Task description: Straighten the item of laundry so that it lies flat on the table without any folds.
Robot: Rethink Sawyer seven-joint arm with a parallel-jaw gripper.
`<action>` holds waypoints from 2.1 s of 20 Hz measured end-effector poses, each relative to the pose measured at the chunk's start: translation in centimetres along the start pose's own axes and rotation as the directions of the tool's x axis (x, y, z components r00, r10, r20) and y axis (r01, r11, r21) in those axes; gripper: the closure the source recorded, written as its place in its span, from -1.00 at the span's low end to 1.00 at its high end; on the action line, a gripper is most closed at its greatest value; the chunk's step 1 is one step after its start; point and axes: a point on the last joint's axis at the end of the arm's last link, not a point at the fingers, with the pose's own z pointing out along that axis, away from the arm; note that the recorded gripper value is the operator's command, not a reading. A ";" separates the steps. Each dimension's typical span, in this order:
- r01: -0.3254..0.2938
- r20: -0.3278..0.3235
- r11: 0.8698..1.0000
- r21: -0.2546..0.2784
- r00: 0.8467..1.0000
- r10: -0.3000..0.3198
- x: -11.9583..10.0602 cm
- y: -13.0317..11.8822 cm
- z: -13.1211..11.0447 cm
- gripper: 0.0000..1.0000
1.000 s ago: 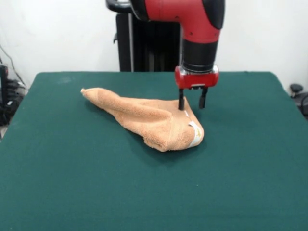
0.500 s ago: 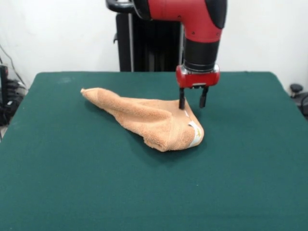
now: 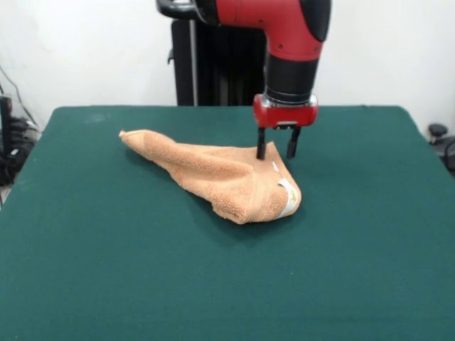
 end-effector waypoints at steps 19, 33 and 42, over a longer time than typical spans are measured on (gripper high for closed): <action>-0.001 0.027 1.000 0.007 1.000 0.001 -0.3 -0.2 0.0 -1.00; 0.022 0.019 0.999 0.035 1.000 -0.023 0.3 0.0 -0.3 -1.00; 0.012 0.005 0.998 0.059 1.000 -0.012 1.2 -1.2 -0.5 -1.00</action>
